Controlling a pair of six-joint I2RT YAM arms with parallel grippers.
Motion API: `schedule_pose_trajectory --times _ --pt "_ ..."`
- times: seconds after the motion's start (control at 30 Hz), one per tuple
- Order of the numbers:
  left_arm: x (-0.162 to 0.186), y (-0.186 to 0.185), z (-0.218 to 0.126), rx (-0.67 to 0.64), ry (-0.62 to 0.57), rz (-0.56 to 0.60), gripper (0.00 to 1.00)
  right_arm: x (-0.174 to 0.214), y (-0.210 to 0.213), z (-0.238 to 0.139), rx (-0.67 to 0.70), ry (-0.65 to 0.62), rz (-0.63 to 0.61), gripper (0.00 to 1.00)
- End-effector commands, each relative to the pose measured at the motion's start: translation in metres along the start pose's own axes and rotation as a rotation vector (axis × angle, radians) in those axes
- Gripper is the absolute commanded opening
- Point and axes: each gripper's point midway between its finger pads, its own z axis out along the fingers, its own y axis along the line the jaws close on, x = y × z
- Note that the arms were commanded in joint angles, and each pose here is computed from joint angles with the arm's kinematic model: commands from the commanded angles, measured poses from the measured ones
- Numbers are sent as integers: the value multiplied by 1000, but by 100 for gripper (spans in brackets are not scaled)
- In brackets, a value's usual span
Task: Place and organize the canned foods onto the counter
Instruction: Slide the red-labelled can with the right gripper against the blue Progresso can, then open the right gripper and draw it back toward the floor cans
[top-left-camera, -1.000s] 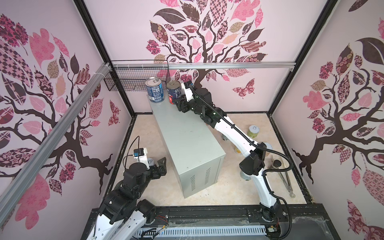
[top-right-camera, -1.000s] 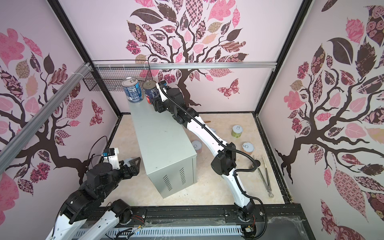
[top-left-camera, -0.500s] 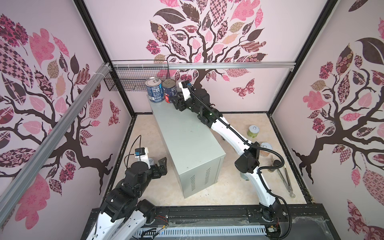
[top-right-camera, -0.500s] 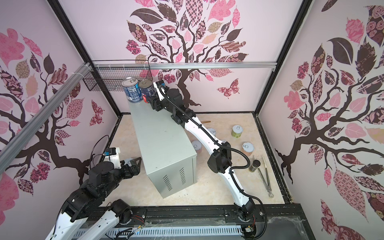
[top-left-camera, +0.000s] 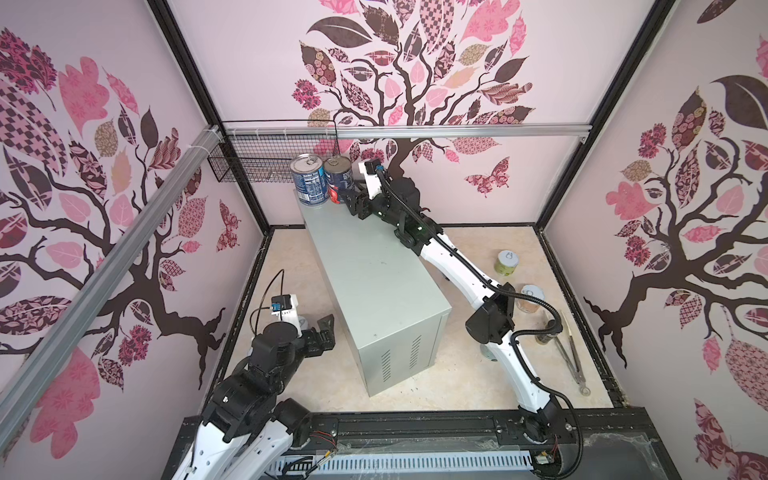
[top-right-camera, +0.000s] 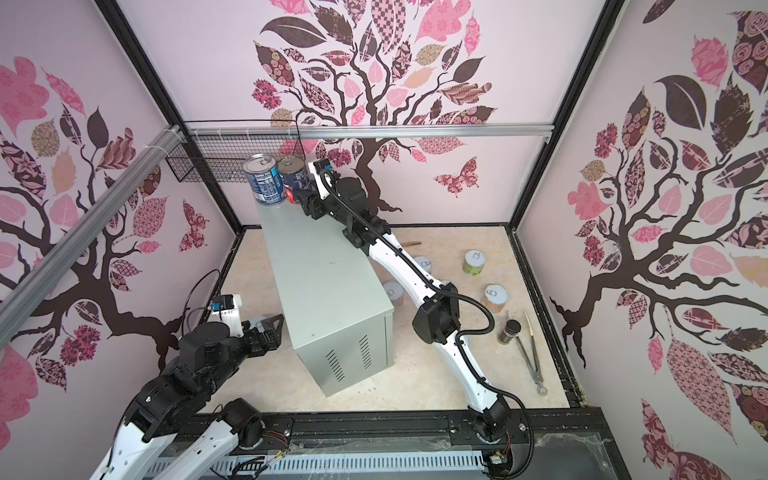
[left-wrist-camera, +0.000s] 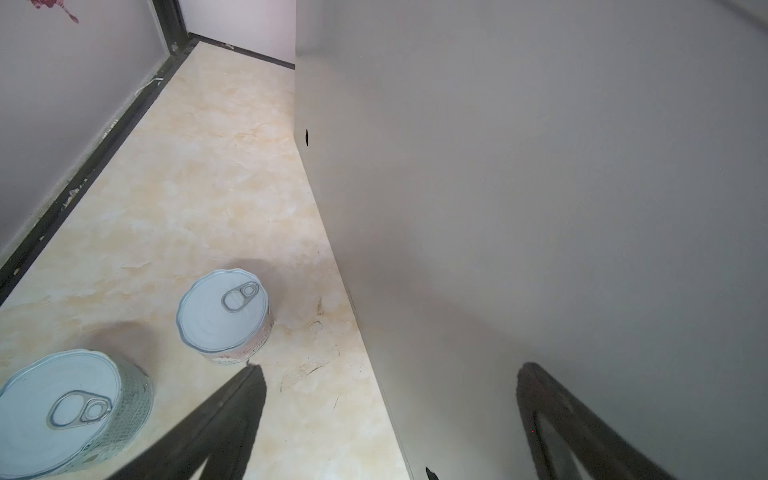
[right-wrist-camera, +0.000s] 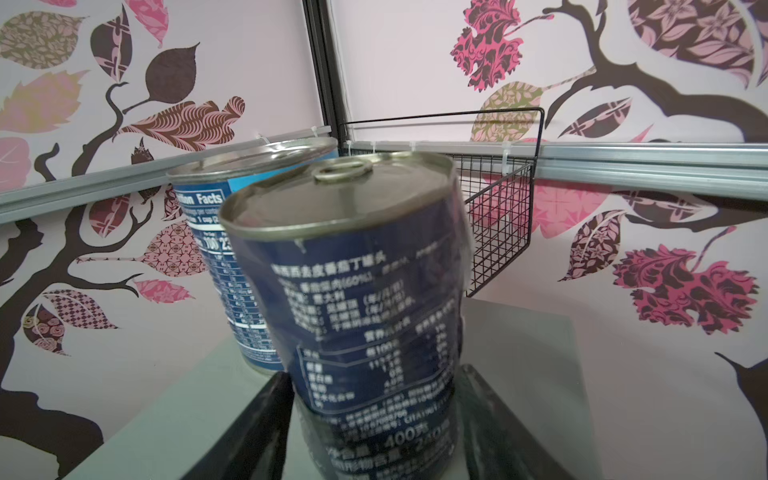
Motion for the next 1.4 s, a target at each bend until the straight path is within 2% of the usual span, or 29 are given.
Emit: schedule_pose_trajectory --times 0.0,0.23,0.63,0.83,1.0,1.17,1.37 --pt "-6 -3 -1 8 -18 11 98 85 -32 17 52 138 59 65" --pt "-6 -2 -1 0 -16 12 98 76 -30 14 36 128 54 69" --pt "-10 1 -9 13 -50 22 98 -5 -9 -25 21 92 12 87" --pt "-15 7 -12 -61 -6 -8 98 -53 2 -68 45 70 -5 92" --pt "-40 15 -30 -127 -47 -2 98 -93 11 -112 76 48 2 94" --pt "-51 17 -41 -163 -20 19 98 -109 11 -158 156 84 34 96" --pt "-55 18 -55 -164 1 -8 98 -115 4 -228 296 130 67 100"
